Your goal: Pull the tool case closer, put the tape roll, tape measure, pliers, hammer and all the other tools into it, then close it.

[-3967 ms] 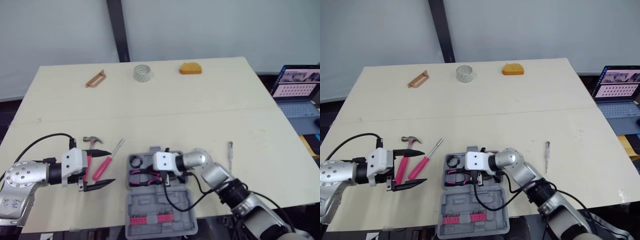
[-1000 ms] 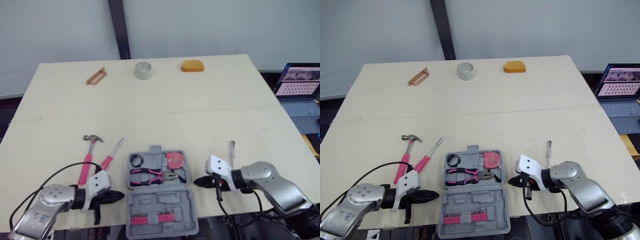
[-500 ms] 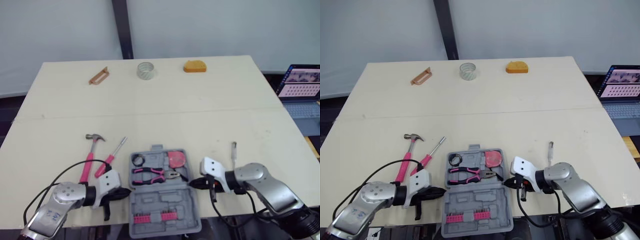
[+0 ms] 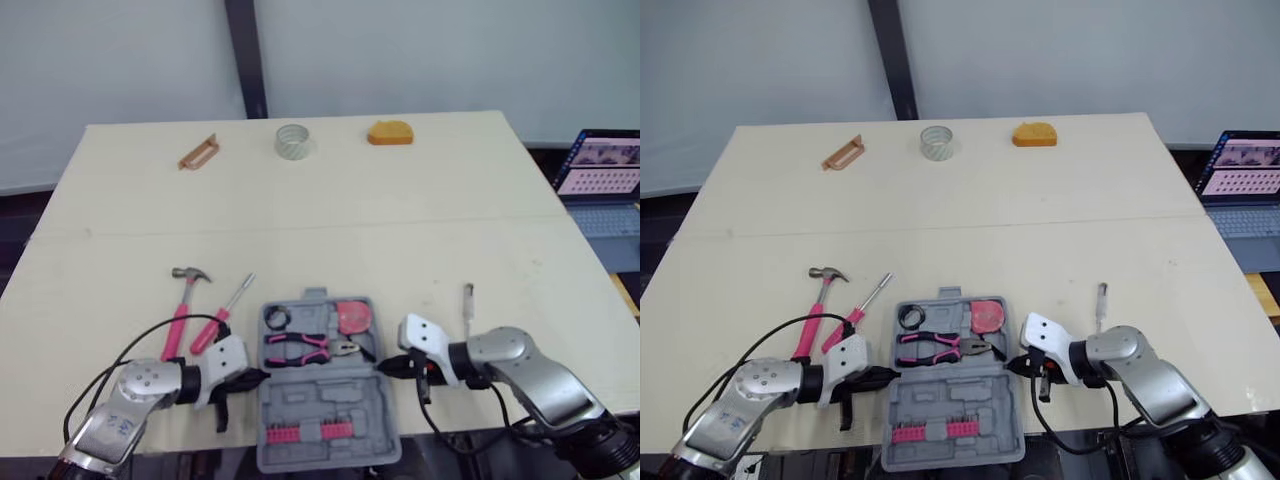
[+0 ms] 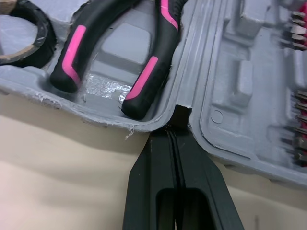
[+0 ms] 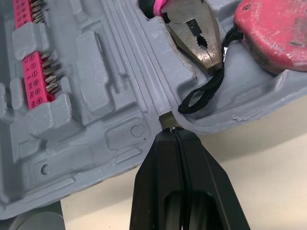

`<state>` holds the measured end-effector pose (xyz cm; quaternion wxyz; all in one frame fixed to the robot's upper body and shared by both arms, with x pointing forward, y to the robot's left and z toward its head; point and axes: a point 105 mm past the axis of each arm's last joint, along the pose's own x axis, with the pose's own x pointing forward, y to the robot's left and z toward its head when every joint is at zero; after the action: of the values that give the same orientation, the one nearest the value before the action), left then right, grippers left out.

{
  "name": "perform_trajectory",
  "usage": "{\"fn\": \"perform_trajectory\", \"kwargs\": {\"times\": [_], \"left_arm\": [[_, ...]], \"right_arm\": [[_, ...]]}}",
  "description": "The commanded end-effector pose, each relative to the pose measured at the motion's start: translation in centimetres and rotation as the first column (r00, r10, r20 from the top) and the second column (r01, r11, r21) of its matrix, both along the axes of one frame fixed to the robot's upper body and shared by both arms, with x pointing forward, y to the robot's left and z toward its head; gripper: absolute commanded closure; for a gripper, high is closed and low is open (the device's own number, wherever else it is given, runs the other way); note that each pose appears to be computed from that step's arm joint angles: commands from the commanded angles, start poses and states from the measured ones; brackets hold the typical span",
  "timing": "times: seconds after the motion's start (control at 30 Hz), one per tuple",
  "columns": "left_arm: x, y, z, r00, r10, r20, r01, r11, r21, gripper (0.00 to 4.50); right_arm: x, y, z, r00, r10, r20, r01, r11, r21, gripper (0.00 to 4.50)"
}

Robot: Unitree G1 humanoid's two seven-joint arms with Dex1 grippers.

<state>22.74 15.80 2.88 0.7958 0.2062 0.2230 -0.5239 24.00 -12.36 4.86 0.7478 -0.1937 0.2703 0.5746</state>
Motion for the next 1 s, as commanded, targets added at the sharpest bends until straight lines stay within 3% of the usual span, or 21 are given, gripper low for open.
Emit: {"fn": "perform_trajectory", "kwargs": {"times": [0.03,0.6,1.0], "left_arm": [[0.9,-1.3,0.7,0.998,-0.019,0.058,0.020,1.000,-0.022,4.47],[3.4,-2.4,1.3,0.994,0.001,0.113,0.005,0.999,-0.053,4.47],[4.0,-2.9,1.3,0.991,-0.004,0.132,0.012,0.998,-0.057,4.47]], "right_arm": [[-0.3,1.7,0.8,0.999,0.044,0.027,-0.045,0.997,0.059,4.48],[2.8,1.3,1.6,0.991,-0.052,0.124,0.046,0.997,0.058,4.48],[3.4,1.4,1.7,0.987,-0.063,0.151,0.055,0.997,0.057,4.48]]}}
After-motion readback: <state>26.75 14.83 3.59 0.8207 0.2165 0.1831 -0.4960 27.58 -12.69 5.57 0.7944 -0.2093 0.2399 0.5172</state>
